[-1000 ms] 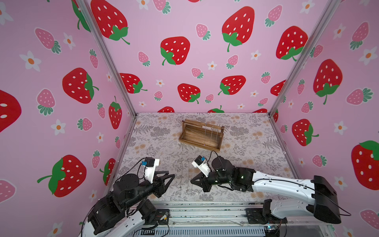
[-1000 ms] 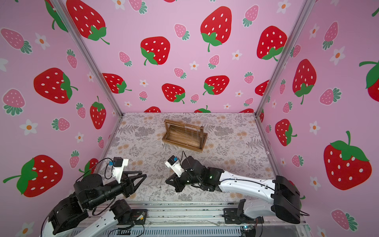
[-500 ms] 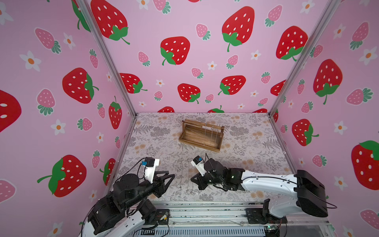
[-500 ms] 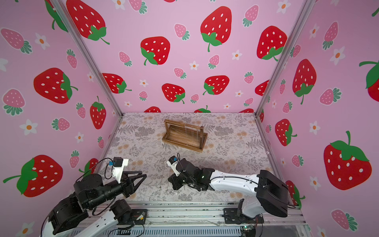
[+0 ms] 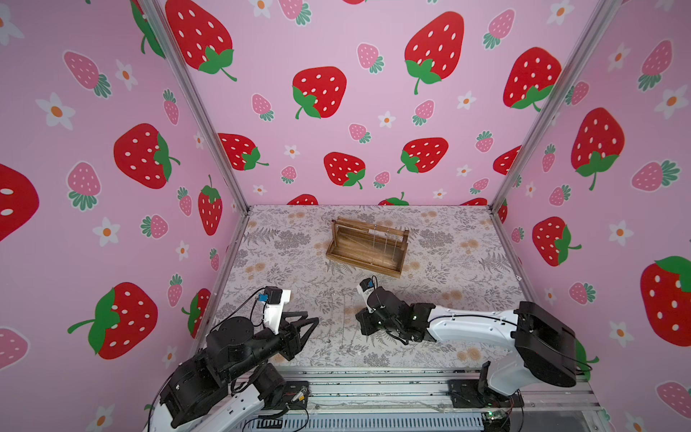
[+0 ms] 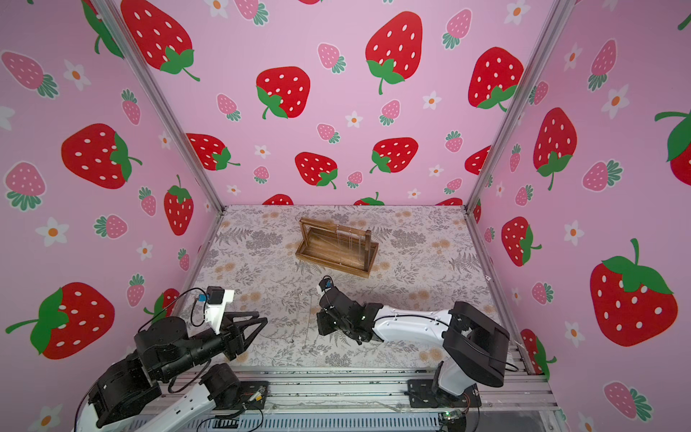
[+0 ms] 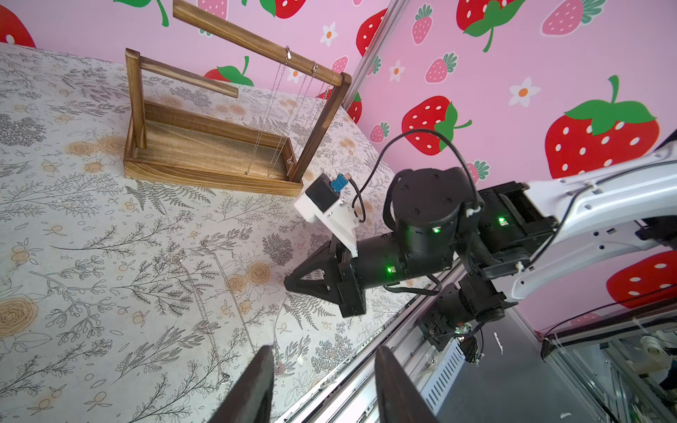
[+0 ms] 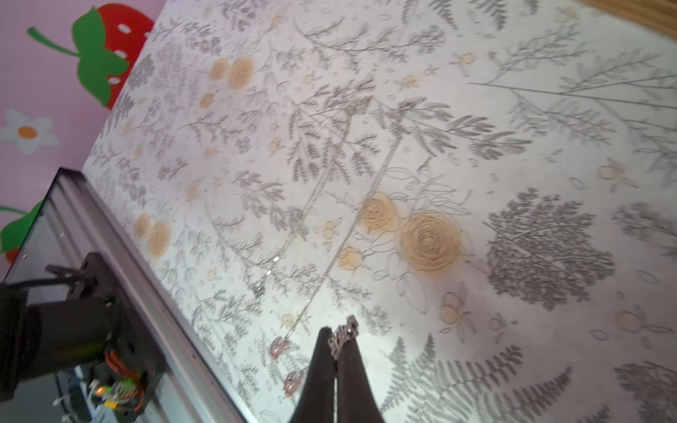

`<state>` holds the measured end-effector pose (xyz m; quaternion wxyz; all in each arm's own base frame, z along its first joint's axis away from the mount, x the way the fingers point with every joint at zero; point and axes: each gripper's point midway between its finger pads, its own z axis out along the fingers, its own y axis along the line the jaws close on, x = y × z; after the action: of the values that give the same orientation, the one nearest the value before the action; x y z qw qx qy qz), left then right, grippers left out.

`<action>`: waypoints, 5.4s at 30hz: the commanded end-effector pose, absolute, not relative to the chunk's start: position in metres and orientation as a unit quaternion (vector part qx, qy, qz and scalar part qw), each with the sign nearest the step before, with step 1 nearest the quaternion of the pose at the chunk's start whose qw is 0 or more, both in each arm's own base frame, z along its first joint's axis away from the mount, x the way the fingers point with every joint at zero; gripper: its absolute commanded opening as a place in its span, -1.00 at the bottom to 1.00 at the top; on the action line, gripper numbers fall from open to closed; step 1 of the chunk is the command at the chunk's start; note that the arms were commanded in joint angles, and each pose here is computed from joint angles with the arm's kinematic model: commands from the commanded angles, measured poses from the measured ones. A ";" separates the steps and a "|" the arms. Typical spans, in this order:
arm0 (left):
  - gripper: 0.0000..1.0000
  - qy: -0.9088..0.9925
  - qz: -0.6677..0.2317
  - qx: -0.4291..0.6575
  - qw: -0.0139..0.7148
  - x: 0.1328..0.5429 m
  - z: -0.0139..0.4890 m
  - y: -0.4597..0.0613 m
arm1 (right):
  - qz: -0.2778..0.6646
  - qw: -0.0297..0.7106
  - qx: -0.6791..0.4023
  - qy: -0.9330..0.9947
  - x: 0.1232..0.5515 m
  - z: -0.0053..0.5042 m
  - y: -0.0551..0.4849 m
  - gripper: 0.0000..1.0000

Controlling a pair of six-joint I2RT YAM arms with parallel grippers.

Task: Take the necklace off the jewelry display stand
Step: Place the necklace at the center of the board, then take off the necklace from the stand.

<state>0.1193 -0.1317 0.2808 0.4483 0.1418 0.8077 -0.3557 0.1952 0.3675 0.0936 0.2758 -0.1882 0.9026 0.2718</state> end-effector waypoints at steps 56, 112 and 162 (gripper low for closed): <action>-0.08 0.807 -0.363 0.157 0.439 0.117 0.279 -0.139 | 0.286 0.188 -0.129 0.930 0.289 0.036 0.399 -1.00; -0.07 0.807 -0.371 0.167 0.429 0.115 0.278 -0.143 | 0.293 0.181 -0.122 0.931 0.303 0.031 0.408 -0.70; -0.23 0.821 -0.177 0.187 0.509 0.401 0.235 -0.299 | 0.294 0.410 -0.042 0.862 0.241 0.125 0.173 -0.56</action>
<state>0.3879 -0.2937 0.2151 0.4702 0.1752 0.8467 -0.1771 0.2411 0.1706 0.1207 0.4067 -0.0433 0.8691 0.2782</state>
